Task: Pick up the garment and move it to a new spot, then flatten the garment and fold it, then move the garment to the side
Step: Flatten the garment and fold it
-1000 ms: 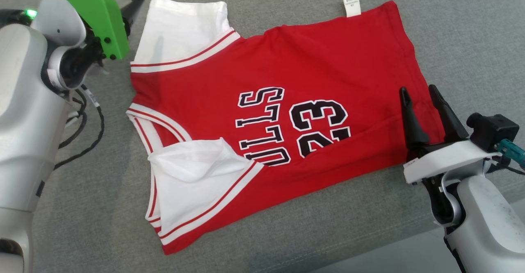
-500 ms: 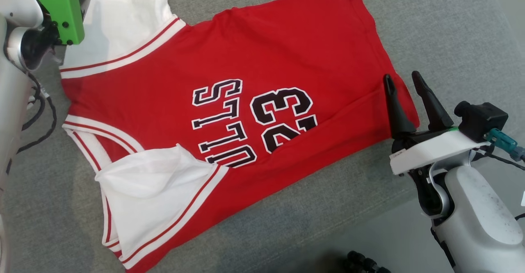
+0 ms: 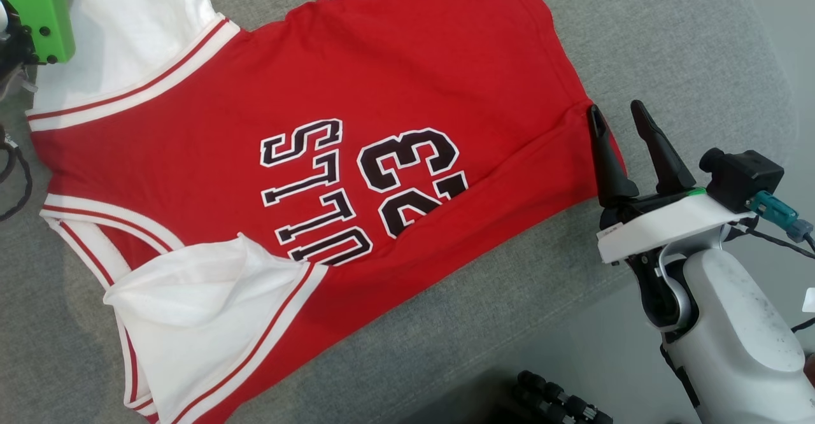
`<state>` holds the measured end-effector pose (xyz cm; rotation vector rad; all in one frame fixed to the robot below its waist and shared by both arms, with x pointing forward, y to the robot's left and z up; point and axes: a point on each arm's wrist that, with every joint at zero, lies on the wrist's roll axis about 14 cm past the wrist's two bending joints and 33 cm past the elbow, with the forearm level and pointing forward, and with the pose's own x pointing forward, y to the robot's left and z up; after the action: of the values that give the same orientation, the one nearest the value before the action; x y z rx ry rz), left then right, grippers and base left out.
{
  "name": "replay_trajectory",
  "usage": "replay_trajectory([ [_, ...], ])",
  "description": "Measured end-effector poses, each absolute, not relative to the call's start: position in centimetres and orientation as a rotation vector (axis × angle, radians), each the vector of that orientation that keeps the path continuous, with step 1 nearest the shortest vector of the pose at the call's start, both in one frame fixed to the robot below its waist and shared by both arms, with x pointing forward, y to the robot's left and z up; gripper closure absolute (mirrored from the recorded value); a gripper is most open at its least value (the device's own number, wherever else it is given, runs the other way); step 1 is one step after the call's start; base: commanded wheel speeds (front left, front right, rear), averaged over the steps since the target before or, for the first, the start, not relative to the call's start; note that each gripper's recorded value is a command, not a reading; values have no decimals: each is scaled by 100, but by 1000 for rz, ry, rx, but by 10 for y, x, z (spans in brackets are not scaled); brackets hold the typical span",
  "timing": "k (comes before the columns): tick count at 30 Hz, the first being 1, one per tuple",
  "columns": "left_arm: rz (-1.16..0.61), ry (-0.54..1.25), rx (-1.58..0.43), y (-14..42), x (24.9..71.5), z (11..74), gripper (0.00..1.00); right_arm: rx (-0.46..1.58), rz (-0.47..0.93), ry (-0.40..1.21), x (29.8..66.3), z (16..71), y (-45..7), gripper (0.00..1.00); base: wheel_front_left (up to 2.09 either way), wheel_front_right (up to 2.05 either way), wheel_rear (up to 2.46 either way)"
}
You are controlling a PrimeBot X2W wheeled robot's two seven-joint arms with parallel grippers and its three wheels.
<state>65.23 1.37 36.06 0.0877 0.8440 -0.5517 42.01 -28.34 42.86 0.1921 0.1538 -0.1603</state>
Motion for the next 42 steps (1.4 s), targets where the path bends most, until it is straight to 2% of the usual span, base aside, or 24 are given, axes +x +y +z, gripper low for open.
replay_trajectory([
  [1, -553, 842, 86, 13, 653, 360, 45, 191, -162, 156, 420, 428, -284, 0, 0, 0, 0],
  [2, -556, 844, 82, 12, 654, 359, 61, 189, -164, 157, 420, 428, -285, 0, 0, 0, 0],
  [3, -561, 848, 80, 11, 653, 359, 93, 187, -167, 157, 420, 428, -286, 0, 0, 0, 0],
  [4, -566, 852, 80, 9, 653, 358, 100, 183, -168, 153, 421, 429, -288, 0, 0, 0, 0],
  [14, -604, 878, 97, 3, 645, 367, 100, 120, -107, 172, 451, 434, -291, 0, 0, 0, 0],
  [20, -629, 871, 90, -2, 640, 382, 100, 58, -52, 302, 503, 440, -287, 0, 0, 0, 0],
  [27, -647, 836, 109, 2, 642, 397, 100, 22, -32, 556, 548, 425, -271, 0, 0, 0, 0],
  [35, -646, 843, 120, 14, 641, 393, 100, -73, -37, 657, 578, 421, -264, 0, 0, 0, 0],
  [42, -648, 843, 131, 18, 641, 391, 100, -80, -51, 737, 584, 409, -261, 0, 0, 0, 0],
])
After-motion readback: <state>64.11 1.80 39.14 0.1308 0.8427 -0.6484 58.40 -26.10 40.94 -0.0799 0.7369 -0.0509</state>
